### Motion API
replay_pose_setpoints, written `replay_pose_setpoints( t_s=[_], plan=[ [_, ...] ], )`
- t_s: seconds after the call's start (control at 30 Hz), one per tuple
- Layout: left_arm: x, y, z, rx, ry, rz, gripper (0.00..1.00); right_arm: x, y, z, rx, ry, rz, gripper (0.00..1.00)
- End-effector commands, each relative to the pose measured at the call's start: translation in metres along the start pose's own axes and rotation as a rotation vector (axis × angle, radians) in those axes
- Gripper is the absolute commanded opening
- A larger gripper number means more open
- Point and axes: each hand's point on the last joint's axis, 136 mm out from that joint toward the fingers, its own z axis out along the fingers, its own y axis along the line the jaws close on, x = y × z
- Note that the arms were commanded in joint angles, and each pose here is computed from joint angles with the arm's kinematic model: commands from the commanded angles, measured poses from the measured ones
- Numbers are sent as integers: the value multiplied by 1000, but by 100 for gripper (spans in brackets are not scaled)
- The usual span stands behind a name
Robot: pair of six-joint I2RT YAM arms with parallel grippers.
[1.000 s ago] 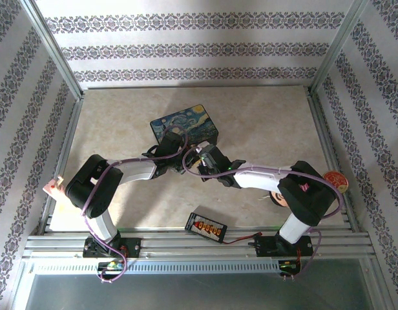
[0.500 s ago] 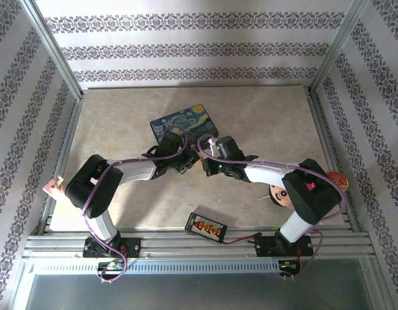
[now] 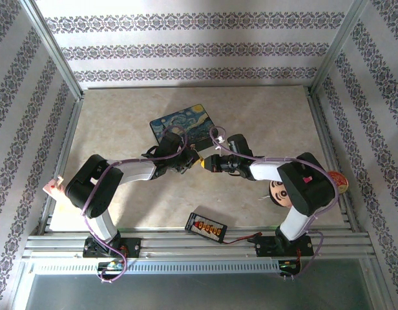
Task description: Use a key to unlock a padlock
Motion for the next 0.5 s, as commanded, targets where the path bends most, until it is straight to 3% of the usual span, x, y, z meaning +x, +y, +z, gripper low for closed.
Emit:
replay_pose_setpoints(
  t_s=[0.0,0.3,0.47],
  plan=[
    [34,42,1,-107,146,-147,6,-32,5,-4,-56,-118,14,0],
    [30,35,-3,-87,124,-138,41,-34,1,-5,-92,-135,62,0],
    [25,25,-12,-71,96,-104,54,-34,-2,-4,-87,-138,75,0]
  ],
)
